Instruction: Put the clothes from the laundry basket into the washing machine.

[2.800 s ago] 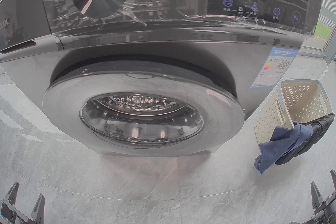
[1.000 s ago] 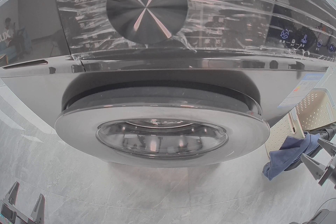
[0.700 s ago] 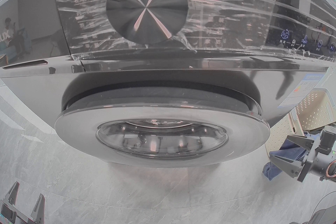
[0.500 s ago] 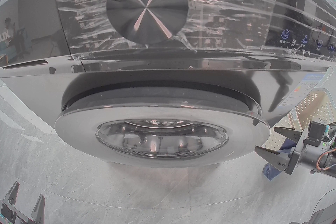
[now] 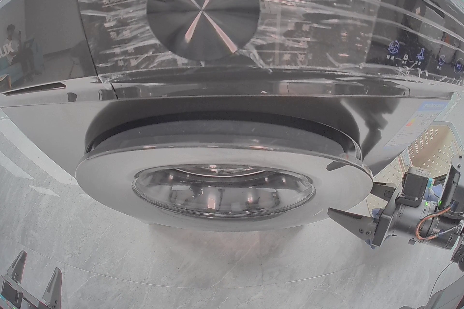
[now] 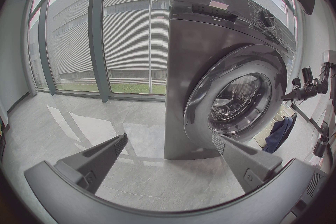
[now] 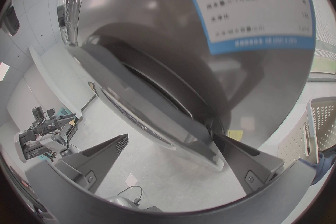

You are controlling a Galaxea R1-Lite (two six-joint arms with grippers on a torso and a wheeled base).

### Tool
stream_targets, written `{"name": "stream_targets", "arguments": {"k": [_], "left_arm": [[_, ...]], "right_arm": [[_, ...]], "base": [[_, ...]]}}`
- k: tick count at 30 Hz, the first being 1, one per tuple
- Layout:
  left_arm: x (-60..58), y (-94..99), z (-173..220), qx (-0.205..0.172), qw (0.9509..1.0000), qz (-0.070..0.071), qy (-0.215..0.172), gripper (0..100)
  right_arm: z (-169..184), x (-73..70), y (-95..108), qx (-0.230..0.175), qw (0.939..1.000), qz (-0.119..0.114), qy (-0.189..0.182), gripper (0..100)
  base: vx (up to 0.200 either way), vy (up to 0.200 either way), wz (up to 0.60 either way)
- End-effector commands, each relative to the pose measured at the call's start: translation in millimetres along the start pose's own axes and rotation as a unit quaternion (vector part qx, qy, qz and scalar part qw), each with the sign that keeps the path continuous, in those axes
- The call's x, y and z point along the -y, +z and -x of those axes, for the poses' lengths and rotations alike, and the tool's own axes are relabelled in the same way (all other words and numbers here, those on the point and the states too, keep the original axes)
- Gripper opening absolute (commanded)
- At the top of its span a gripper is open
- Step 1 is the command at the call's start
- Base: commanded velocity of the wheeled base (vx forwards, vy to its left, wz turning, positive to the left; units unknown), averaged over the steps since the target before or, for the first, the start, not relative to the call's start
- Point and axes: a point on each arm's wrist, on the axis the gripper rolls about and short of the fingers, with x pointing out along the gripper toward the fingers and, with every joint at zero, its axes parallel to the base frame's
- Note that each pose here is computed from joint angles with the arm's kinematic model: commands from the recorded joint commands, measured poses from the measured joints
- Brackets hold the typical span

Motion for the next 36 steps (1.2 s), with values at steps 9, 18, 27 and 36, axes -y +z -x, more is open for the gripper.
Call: {"name": "stream_targets", "arguments": {"k": [9, 18, 27, 36], "left_arm": [[-0.3, -4.9, -0.1, -0.001, 1.0, 0.0, 0.001, 100], [-0.3, -4.7, -0.1, -0.001, 1.0, 0.0, 0.0, 100], [-0.3, -4.7, -0.1, -0.001, 1.0, 0.0, 0.0, 100], [-0.3, -4.7, -0.1, -0.001, 1.0, 0.0, 0.0, 100]], "right_arm": [[9.1, -1.1, -15.6, -0.027, 0.9994, 0.002, 0.02, 100], [0.9, 0.1, -6.2, -0.015, 0.9998, 0.0, 0.016, 100], [7.3, -10.8, -30.5, -0.064, 0.9966, 0.004, 0.051, 100], [0.0, -6.2, -15.7, -0.027, 0.9989, 0.0, 0.037, 100]], "base": [[-0.156, 0.0, 0.0], [0.0, 0.0, 0.0], [-0.133, 0.0, 0.0], [0.0, 0.0, 0.0]]}}
